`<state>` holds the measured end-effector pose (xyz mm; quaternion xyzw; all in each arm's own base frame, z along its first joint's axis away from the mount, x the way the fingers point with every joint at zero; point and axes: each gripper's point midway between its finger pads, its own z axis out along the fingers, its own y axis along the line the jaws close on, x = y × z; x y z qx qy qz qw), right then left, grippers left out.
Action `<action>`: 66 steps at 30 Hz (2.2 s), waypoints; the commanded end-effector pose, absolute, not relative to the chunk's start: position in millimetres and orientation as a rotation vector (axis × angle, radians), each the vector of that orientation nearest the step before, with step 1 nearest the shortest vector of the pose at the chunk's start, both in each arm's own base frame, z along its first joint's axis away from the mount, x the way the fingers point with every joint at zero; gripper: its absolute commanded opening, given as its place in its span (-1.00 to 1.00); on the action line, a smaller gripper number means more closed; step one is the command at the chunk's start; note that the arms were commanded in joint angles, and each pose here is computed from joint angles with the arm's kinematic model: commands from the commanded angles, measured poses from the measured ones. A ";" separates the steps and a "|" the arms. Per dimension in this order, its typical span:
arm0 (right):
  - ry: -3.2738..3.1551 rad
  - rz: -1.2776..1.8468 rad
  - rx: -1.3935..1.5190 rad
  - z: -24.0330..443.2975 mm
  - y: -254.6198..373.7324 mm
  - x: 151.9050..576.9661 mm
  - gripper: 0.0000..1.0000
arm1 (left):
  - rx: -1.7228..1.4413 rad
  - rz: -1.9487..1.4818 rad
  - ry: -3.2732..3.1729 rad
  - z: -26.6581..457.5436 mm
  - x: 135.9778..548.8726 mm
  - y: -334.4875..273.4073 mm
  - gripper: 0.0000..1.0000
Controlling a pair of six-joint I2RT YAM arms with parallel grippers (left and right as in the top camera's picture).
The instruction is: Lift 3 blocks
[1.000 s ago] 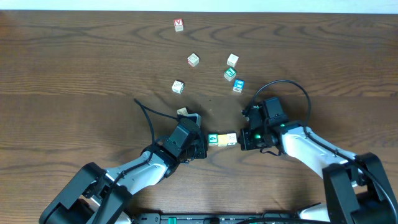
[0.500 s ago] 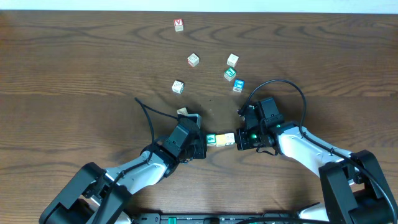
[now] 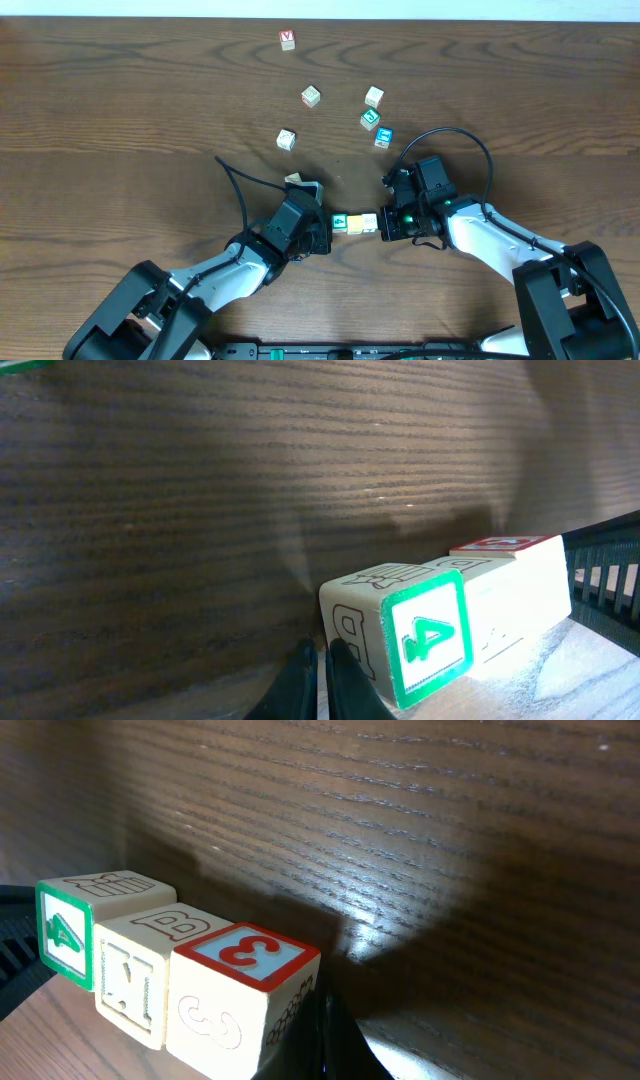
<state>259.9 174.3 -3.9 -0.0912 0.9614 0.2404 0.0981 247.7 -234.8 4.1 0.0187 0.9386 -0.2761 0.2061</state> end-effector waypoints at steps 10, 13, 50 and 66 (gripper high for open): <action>2.886 0.843 -0.293 -7.1 189.5 242.8 -0.98 | 0.092 -0.848 2.633 5.0 239.7 -244.9 -0.86; 2.882 0.889 -0.300 -4.4 193.7 240.4 -0.98 | 0.142 -0.880 2.630 6.9 236.3 -249.2 -0.85; 2.818 0.939 -0.327 19.2 199.4 241.6 -0.98 | 0.198 -0.935 2.605 17.1 233.2 -255.6 -0.86; 2.785 0.942 -0.337 31.2 199.6 242.5 -0.98 | 0.199 -0.942 2.592 21.0 234.1 -256.3 -0.86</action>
